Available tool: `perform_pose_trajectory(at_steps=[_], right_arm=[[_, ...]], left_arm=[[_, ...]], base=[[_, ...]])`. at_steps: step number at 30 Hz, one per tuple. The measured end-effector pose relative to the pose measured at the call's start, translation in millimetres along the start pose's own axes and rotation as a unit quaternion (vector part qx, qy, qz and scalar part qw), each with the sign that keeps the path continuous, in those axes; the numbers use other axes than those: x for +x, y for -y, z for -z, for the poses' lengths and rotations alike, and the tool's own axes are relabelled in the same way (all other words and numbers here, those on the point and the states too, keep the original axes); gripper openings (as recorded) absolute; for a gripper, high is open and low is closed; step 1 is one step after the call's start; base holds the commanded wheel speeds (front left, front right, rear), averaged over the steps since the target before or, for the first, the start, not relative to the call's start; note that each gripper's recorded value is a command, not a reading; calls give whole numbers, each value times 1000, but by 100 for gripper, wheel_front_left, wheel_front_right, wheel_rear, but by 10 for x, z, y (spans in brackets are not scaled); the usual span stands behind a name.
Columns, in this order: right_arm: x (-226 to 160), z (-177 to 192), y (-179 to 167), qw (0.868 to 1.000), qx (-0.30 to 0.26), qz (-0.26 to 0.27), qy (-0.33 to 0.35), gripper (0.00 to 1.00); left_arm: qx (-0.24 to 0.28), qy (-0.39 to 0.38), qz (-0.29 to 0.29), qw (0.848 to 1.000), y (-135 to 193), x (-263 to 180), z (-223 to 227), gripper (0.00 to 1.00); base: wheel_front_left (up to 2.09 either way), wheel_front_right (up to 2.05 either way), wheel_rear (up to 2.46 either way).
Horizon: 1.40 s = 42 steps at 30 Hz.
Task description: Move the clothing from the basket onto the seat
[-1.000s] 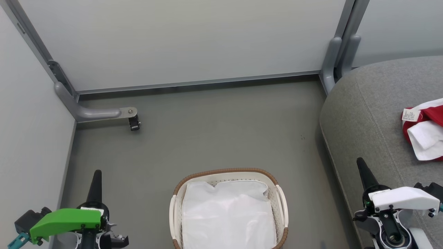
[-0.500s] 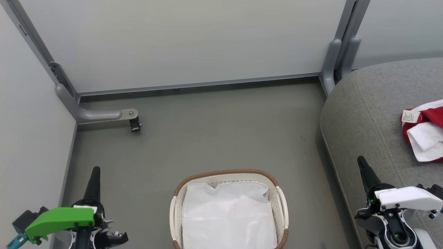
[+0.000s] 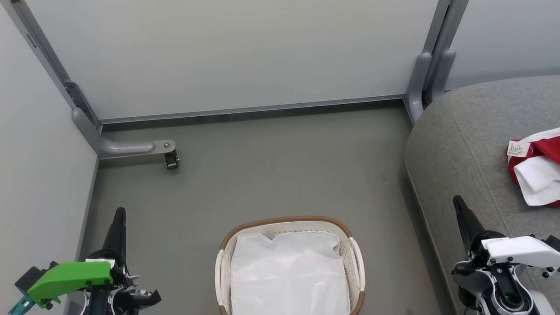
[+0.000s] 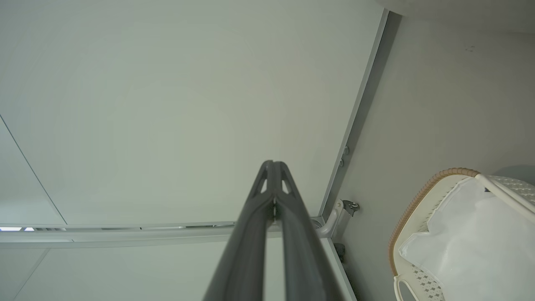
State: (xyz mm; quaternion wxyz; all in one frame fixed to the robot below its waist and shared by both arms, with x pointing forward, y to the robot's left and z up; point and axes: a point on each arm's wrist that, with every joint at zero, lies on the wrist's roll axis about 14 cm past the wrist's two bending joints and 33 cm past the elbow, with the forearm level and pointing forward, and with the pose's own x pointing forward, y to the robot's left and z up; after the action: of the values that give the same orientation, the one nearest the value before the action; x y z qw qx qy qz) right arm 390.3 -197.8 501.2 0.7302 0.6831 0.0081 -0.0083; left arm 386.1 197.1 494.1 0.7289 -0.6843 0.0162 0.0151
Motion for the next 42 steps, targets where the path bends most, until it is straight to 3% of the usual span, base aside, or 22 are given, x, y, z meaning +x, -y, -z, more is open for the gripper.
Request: perform_pose_trajectory(at_steps=[11, 42], right_arm=[[-4, -12, -63, 999, 36, -12, -1, 0], [-5, -14, -65, 999, 36, -12, -1, 0]], left_arm=[[-35, 0, 14, 999, 80, 0, -24, 0], [-35, 1, 15, 999, 86, 2, -26, 0]], base=[[0, 0, 0], [0, 0, 0]])
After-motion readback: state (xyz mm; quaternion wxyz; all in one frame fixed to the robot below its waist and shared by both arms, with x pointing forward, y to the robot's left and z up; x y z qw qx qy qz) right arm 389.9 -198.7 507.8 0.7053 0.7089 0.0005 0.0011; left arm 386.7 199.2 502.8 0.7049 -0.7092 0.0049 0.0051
